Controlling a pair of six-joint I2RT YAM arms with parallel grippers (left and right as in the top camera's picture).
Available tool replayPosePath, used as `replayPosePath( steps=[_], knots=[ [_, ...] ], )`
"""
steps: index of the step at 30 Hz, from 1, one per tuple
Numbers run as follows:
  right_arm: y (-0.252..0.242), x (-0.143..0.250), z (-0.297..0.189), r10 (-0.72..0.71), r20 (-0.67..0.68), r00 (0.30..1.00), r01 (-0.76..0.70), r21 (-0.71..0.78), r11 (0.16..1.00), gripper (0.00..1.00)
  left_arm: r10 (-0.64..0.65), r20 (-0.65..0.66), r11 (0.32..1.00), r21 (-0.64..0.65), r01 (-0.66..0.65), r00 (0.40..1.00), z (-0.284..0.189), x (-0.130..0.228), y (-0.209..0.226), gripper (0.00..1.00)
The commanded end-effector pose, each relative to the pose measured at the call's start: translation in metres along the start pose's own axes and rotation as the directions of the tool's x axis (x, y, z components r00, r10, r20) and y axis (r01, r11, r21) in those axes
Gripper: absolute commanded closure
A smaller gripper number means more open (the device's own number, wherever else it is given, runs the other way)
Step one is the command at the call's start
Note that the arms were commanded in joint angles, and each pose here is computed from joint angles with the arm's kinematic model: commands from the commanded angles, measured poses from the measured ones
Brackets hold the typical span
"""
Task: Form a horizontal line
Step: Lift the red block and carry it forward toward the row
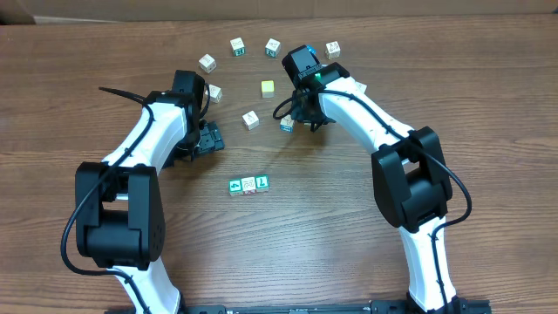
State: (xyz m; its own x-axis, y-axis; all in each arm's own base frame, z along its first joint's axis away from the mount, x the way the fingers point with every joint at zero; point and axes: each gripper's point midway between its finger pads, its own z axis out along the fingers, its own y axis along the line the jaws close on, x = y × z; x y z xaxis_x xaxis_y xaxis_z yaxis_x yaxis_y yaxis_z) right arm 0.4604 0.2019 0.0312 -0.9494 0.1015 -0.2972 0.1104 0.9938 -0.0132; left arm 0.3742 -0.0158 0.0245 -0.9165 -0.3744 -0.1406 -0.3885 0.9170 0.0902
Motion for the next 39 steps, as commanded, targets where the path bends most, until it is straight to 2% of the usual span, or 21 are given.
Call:
replayPosePath(
  steps=[1,8,16,20,26,33,39],
  knots=[
    [-0.003,-0.019,-0.048,0.022,0.087,0.996,-0.019,-0.037,0.999,0.78,0.000,-0.004,1.000,-0.016,0.000,1.000,0.004,0.001,0.002,0.00],
    [-0.015,-0.015,-0.098,0.024,0.100,0.995,-0.019,-0.049,0.999,0.78,0.000,-0.004,1.000,-0.016,0.000,1.000,0.004,0.001,0.002,0.00],
    [-0.009,0.011,-0.138,0.002,0.023,1.000,0.001,-0.138,0.990,0.78,0.000,-0.004,1.000,-0.016,0.000,1.000,0.004,0.001,0.002,0.00],
    [-0.004,0.029,-0.142,-0.013,-0.059,0.998,0.001,-0.187,0.982,0.79,0.000,-0.004,1.000,-0.016,0.000,1.000,0.004,0.001,0.002,0.00],
    [0.001,0.056,-0.145,-0.058,-0.136,0.989,0.033,-0.176,0.984,0.79,0.000,-0.004,1.000,-0.016,0.000,1.000,0.004,0.001,0.002,0.00],
    [0.024,0.084,-0.151,-0.134,-0.162,0.978,0.104,-0.181,0.978,0.79,0.000,-0.004,1.000,-0.016,0.000,1.000,0.004,0.001,0.002,0.00],
    [0.035,0.093,-0.154,-0.116,-0.140,0.983,0.096,-0.141,0.985,0.79,0.000,-0.004,1.000,-0.016,0.000,1.000,0.004,0.001,0.002,0.00]
  ],
)
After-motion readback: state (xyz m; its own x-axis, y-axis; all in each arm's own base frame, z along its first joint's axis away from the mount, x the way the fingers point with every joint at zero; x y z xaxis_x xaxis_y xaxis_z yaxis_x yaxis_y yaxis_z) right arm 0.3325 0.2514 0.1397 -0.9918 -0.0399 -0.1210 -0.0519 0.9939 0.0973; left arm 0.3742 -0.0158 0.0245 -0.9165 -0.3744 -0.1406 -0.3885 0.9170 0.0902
